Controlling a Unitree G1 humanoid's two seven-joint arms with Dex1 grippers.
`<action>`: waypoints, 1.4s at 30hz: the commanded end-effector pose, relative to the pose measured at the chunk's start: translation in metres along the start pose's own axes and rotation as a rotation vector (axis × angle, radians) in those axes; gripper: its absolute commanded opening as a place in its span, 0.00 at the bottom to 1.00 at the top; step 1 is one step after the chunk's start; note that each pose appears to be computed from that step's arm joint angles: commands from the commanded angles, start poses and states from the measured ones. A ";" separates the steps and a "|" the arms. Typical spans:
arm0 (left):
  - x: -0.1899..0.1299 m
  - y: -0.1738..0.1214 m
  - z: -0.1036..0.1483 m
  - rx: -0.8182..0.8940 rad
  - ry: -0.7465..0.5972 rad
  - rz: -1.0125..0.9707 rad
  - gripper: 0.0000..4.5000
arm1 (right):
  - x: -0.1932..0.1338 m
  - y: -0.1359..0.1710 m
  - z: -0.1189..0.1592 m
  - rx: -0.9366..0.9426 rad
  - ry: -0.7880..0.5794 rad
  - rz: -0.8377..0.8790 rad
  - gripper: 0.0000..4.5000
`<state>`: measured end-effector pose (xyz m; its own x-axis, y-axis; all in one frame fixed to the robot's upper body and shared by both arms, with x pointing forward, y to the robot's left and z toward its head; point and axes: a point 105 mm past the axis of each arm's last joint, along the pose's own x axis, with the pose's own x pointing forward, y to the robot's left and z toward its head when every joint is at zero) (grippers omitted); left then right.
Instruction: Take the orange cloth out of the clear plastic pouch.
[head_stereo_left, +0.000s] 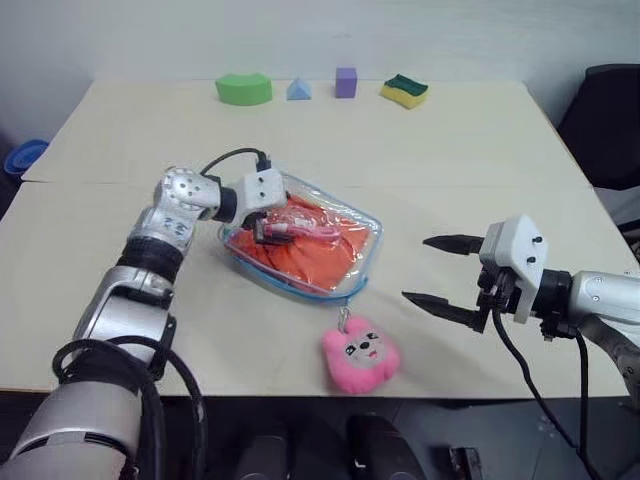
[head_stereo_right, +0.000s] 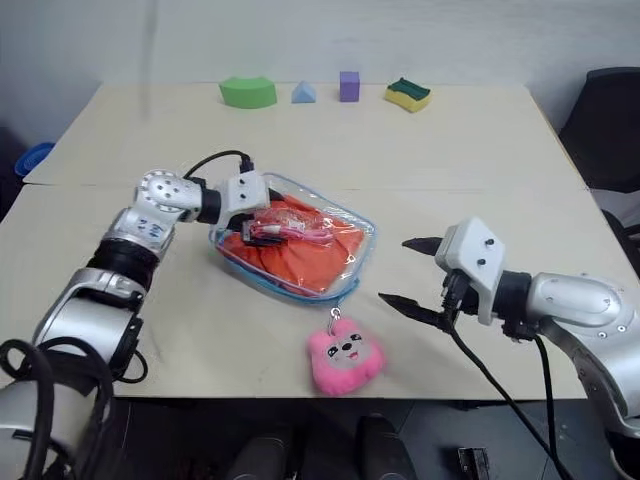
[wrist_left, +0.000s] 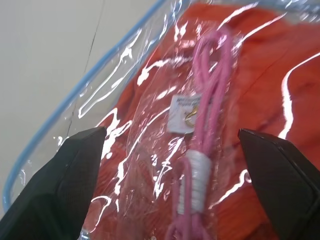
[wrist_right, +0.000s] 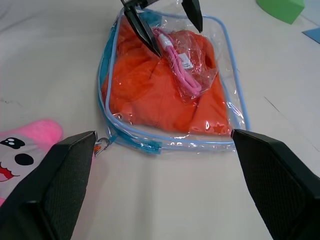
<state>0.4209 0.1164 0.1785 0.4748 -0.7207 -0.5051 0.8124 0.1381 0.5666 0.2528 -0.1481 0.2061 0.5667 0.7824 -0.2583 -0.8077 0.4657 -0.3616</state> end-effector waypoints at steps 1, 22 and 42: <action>0.007 0.005 0.001 0.057 0.024 0.025 0.91 | -0.008 0.000 0.010 -0.032 -0.025 -0.045 1.00; -0.103 0.024 -0.056 -0.316 -0.028 0.410 0.05 | 0.011 0.019 0.020 -0.040 -0.070 0.196 1.00; -0.260 -0.059 -0.169 -0.777 0.365 1.057 0.68 | 0.030 0.015 0.020 -0.054 -0.099 0.372 1.00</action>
<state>0.3112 0.4030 0.1405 0.9293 0.1419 -0.3410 -0.0261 0.9462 0.3224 0.2565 -0.1116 0.2031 0.2304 0.9214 -0.3129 -0.9507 0.1445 -0.2745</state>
